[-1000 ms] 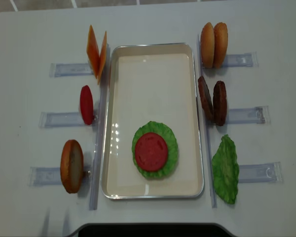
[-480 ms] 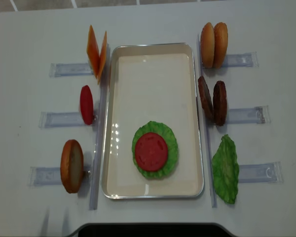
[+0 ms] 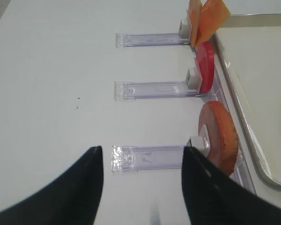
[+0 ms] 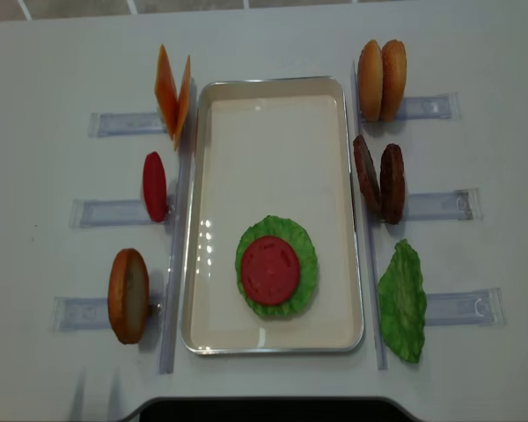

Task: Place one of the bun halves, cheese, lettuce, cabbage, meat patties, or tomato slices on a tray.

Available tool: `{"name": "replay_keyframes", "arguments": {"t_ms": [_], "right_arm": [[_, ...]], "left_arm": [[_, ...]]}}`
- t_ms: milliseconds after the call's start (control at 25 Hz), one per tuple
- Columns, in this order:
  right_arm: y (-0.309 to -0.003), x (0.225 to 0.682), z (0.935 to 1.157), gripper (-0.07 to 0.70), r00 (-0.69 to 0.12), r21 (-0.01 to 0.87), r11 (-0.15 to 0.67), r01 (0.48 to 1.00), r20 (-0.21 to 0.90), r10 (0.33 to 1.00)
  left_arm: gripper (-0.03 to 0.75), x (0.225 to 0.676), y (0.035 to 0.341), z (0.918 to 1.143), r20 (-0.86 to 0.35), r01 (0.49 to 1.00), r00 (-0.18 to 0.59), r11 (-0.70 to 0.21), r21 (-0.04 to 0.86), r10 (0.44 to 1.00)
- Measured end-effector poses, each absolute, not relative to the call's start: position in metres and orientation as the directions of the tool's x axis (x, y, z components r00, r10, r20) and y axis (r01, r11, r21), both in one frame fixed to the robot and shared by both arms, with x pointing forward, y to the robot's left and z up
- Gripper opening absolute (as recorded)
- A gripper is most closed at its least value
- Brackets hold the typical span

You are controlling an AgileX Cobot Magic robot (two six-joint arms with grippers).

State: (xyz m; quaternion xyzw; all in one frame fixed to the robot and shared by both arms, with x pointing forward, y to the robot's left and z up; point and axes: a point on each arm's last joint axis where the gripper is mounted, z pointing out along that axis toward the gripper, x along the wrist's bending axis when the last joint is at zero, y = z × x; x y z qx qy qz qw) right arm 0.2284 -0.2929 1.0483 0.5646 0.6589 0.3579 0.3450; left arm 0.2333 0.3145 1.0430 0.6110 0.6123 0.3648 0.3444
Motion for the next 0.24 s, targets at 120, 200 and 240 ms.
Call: {"name": "replay_keyframes", "arguments": {"t_ms": [120, 200, 240], "right_arm": [[-0.2929, 0.2284, 1.0483, 0.235, -0.124, 0.861, 0.106, 0.497, -0.050, 0.991], [-0.2929, 0.2284, 1.0483, 0.235, -0.124, 0.861, 0.106, 0.497, -0.050, 0.991], [-0.2929, 0.2284, 1.0483, 0.235, -0.124, 0.861, 0.106, 0.497, -0.050, 0.991]], "left_arm": [[0.408, 0.2333, 0.3145, 1.0430, 0.025, 0.497, -0.016, -0.013, 0.868, 1.000], [0.408, 0.2333, 0.3145, 1.0430, 0.025, 0.497, -0.017, -0.013, 0.868, 1.000], [0.408, 0.2333, 0.3147, 1.0431, 0.026, 0.497, -0.018, -0.014, 0.868, 0.999]]}}
